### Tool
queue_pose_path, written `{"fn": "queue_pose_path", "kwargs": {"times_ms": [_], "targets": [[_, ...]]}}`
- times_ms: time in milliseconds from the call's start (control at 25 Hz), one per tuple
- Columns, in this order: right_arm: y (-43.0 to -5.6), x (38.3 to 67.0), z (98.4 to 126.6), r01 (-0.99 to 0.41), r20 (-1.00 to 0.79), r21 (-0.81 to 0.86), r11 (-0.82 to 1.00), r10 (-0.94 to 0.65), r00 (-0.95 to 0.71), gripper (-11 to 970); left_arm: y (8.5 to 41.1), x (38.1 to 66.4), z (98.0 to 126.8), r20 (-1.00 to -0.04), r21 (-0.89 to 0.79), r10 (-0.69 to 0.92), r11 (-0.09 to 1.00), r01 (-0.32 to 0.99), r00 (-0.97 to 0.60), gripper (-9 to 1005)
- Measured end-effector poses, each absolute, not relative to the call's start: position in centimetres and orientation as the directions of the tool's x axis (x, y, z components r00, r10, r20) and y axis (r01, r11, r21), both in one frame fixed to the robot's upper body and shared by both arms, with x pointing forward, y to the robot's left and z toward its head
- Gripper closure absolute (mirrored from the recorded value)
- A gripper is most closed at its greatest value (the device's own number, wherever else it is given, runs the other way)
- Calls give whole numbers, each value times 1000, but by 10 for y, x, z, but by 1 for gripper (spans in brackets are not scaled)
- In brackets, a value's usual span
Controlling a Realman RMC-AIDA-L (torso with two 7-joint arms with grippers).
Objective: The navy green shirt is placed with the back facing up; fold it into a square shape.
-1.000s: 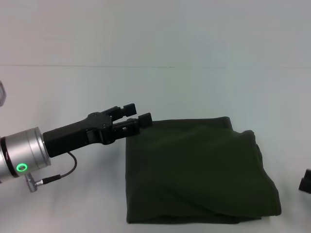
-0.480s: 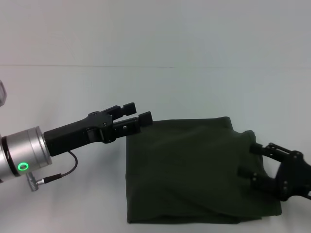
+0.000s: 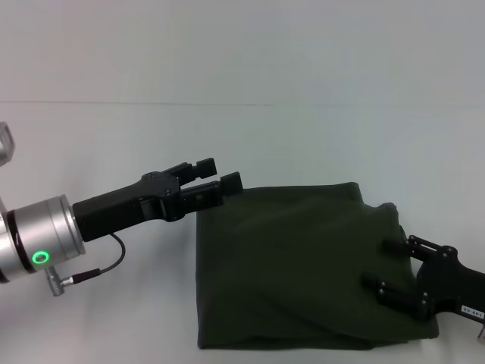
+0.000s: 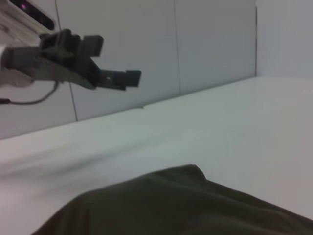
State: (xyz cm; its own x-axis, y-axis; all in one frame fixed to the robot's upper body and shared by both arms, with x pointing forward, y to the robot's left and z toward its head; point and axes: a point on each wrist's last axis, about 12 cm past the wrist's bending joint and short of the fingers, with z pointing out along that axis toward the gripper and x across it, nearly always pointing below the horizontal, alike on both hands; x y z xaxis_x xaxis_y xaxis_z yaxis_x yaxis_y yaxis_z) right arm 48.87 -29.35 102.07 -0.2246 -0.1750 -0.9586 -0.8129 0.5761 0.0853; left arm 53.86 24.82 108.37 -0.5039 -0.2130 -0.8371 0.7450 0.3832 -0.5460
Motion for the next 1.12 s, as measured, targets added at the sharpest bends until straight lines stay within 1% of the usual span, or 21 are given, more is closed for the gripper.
{"fn": "queue_pose_path", "kwargs": {"times_ms": [400, 640, 760, 880, 1000, 1120], "targets": [[-293, 488, 1008, -789, -934, 81, 609, -229, -273, 206, 248, 539, 1084, -837, -546, -213, 382, 745, -504, 168], [-295, 488, 1005, -782, -928, 79, 619, -242, -285, 205, 247, 539, 1084, -836, -548, -214, 382, 744, -506, 170], [-295, 487, 1004, -779, -928, 81, 622, -239, -287, 205, 247, 539, 1083, -835, -550, -216, 382, 743, -507, 171], [-297, 483, 1008, -776, -942, 90, 624, -200, -269, 206, 246, 539, 1082, -826, -562, -222, 383, 733, -517, 172], [-302, 476, 1017, -778, -966, 96, 621, -129, -223, 206, 249, 540, 1080, -773, -632, -254, 387, 671, -582, 173], [-308, 466, 1023, -781, -980, 93, 617, -84, -182, 205, 260, 542, 1077, -666, -739, -293, 391, 549, -686, 174]]}}
